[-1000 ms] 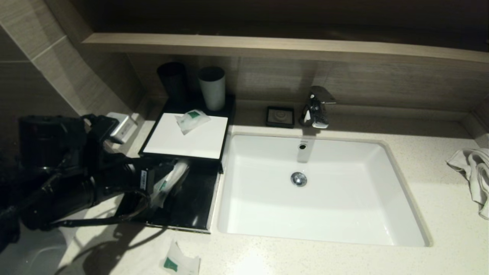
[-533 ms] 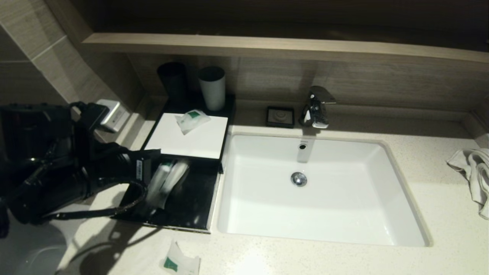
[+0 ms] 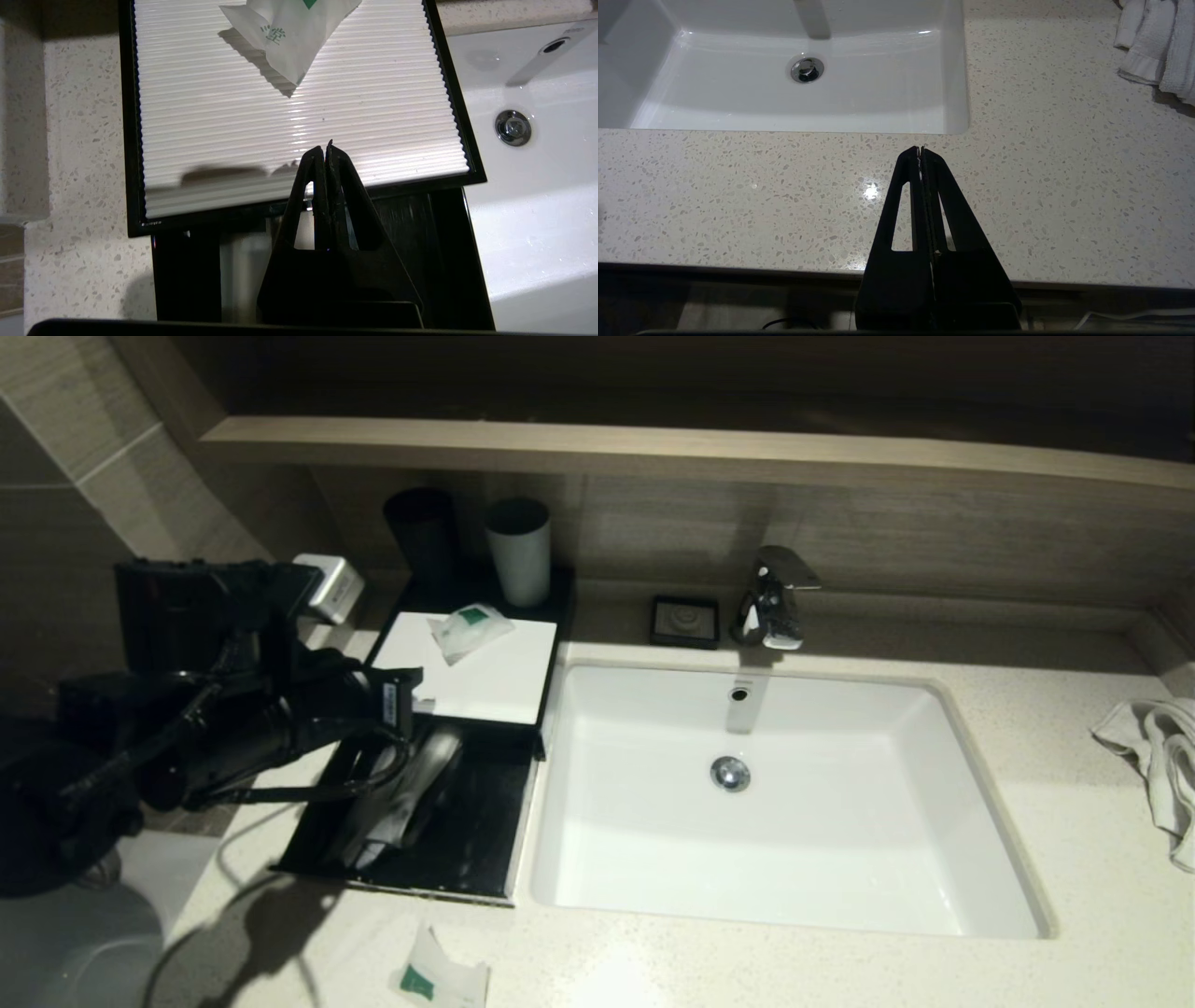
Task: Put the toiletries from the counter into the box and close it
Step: Pick up the bathroom toiletry
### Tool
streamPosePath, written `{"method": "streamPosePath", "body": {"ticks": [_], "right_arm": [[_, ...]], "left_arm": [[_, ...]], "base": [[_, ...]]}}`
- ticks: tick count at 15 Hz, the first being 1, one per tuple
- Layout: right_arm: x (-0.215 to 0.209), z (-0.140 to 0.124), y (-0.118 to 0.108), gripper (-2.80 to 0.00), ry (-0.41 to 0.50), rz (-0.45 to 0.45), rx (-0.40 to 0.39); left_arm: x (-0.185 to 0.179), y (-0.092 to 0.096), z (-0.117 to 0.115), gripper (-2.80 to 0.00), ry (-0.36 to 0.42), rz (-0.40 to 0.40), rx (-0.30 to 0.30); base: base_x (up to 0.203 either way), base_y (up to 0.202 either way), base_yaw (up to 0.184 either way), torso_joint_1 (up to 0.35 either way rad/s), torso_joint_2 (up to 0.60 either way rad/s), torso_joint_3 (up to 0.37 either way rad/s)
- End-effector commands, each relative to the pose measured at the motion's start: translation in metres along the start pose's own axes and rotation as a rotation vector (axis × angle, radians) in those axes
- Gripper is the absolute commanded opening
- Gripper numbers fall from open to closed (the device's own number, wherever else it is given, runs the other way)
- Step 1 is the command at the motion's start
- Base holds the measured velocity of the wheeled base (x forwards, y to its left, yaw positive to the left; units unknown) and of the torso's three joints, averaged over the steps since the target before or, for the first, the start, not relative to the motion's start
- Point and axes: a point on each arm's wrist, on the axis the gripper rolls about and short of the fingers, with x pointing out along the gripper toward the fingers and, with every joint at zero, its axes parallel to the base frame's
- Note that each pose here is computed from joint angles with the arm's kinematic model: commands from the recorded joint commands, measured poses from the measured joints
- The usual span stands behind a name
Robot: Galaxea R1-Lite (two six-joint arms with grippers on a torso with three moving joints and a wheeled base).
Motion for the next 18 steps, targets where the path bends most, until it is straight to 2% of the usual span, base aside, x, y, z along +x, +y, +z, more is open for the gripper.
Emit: {"method": "streamPosePath", "body": {"ticks": [1,4,7,14,18], "right_arm": [[0.000,0.000,0.000,-2.80,0.002,0.000,0.000],[0.000,0.000,0.000,-2.80,0.002,0.000,-0.001],[0.000,0.000,0.000,-2.80,0.002,0.000,0.001],[0.000,0.000,0.000,-2.80,0.002,0.000,-0.001],[0.000,0.000,0.000,-2.80,0.002,0.000,0.001]], "left_arm": [[0.022,0.000,-0.012,-2.80,0.012,0.018,0.001],[0.040,-0.001,-0.018,-2.80,-0.022,0.052,0.001],[0.048,-0.004,-0.017,-2.80,-0.037,0.047,0.002],[0.050,-0.005,0.002,-2.80,-0.107,0.086,-0.004],[0.053,-0.007,-0.001,-2.80,-0.096,0.082,-0.007]], "base": [[0.000,0.000,0.000,0.000,0.00,0.000],[0.000,0.000,0.000,0.000,0.00,0.000],[0.000,0.000,0.000,0.000,0.00,0.000],[0.000,0.000,0.000,0.000,0.00,0.000],[0.000,0.000,0.000,0.000,0.00,0.000]]}}
